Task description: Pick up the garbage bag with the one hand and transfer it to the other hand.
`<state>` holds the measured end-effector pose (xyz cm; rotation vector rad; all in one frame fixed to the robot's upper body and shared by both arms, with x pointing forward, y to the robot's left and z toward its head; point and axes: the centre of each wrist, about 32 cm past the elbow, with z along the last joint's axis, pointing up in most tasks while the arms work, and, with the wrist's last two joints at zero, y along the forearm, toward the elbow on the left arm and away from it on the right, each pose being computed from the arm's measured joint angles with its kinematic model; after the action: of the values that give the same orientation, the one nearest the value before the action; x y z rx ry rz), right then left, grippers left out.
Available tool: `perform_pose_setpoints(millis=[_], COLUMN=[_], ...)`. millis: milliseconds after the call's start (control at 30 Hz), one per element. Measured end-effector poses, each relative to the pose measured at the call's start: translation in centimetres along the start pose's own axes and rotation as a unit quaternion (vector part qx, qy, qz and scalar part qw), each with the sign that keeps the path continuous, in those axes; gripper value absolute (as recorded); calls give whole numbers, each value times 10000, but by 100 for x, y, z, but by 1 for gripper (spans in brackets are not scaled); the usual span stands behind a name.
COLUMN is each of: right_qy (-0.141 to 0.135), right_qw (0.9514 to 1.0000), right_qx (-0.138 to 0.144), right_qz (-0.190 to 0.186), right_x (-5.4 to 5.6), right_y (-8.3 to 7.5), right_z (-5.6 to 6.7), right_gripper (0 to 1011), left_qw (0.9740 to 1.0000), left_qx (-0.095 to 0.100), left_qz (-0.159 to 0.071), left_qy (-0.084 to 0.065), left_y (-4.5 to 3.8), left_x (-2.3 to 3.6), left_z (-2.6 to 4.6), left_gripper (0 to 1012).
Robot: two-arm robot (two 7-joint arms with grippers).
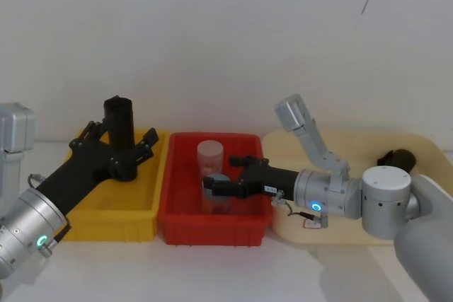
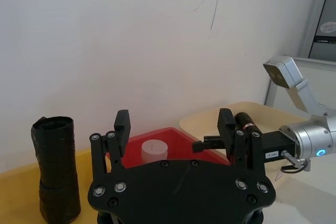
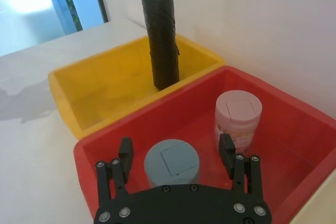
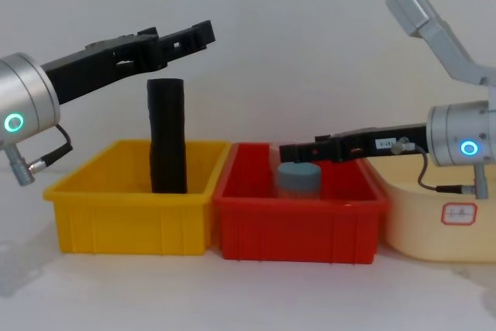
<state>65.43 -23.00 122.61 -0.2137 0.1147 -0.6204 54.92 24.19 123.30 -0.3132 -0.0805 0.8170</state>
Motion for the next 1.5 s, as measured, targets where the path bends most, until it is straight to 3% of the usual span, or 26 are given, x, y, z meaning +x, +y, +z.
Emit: perform_pose_setpoints(millis=[1133, 1267, 1500], right_qy=[-382, -397, -422], right_qw=[9974, 9972, 9972], right_qx=[-553, -571, -574], right_qz=[260, 258, 244], right_x=[67, 64, 58], right_y=[78, 89, 103], right_z=[105, 111, 121], right_gripper=[1002, 950, 774], left_qw=[10000, 10000, 10000], left_qx=[0, -1, 0], left_qz=[-1, -1, -1], left_qy=[0, 0, 0], left_y=[0, 0, 0], left_x=[0, 0, 0], left_z=[0, 0, 0], left_gripper=[1001, 1001, 1002])
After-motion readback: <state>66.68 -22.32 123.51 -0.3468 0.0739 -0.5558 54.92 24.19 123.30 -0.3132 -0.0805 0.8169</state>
